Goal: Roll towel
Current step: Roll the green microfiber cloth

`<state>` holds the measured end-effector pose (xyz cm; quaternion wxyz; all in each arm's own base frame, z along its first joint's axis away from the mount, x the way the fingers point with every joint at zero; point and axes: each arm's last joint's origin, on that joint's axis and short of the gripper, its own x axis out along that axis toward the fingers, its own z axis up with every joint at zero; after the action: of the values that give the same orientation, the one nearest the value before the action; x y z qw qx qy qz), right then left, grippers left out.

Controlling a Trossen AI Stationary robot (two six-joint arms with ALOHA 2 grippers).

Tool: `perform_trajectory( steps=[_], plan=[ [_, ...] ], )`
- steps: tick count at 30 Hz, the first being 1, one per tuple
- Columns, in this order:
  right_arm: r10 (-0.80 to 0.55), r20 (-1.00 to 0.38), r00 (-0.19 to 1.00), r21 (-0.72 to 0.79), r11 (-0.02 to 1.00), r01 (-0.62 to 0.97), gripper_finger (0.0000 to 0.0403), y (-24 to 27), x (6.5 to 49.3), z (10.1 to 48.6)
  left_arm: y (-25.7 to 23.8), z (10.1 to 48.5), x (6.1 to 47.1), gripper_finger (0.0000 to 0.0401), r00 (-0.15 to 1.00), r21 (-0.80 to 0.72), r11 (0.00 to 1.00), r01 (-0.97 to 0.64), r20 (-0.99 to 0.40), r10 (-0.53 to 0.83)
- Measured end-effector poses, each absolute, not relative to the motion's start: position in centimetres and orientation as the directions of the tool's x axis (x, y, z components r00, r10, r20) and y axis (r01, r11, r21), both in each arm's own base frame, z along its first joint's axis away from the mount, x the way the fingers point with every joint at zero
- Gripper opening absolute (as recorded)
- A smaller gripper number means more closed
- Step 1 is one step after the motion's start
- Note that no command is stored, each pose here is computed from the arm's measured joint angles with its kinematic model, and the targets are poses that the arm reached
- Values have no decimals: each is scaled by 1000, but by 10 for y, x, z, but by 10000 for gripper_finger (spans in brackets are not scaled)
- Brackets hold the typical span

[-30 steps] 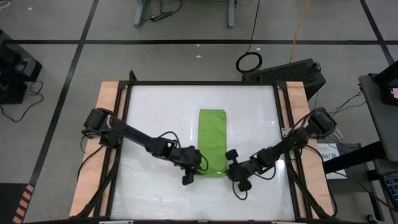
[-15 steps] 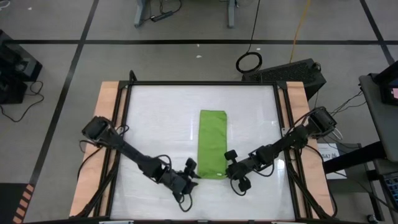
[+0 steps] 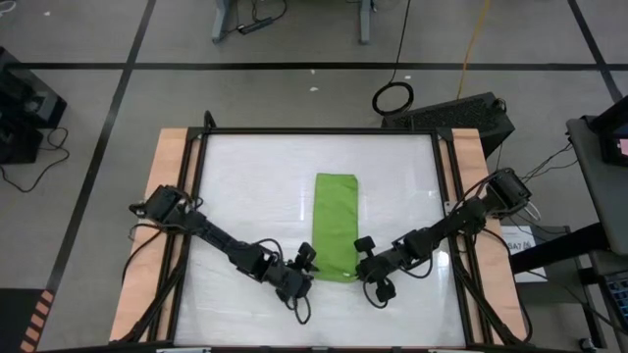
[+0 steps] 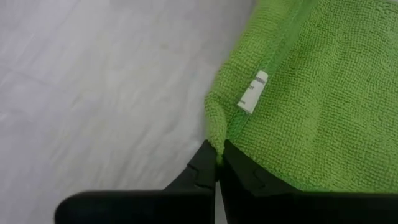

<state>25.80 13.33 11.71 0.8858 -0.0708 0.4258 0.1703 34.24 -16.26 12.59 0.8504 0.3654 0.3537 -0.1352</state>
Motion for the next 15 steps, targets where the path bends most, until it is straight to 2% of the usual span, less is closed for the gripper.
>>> perform_trajectory(
  steps=[15],
  plan=[
    [247, -773, 585, 27, 933, -358, 0, 133, 259, 118, -148, 118, 348, 152, 648, 414, 715, 563, -759, -71]
  ],
)
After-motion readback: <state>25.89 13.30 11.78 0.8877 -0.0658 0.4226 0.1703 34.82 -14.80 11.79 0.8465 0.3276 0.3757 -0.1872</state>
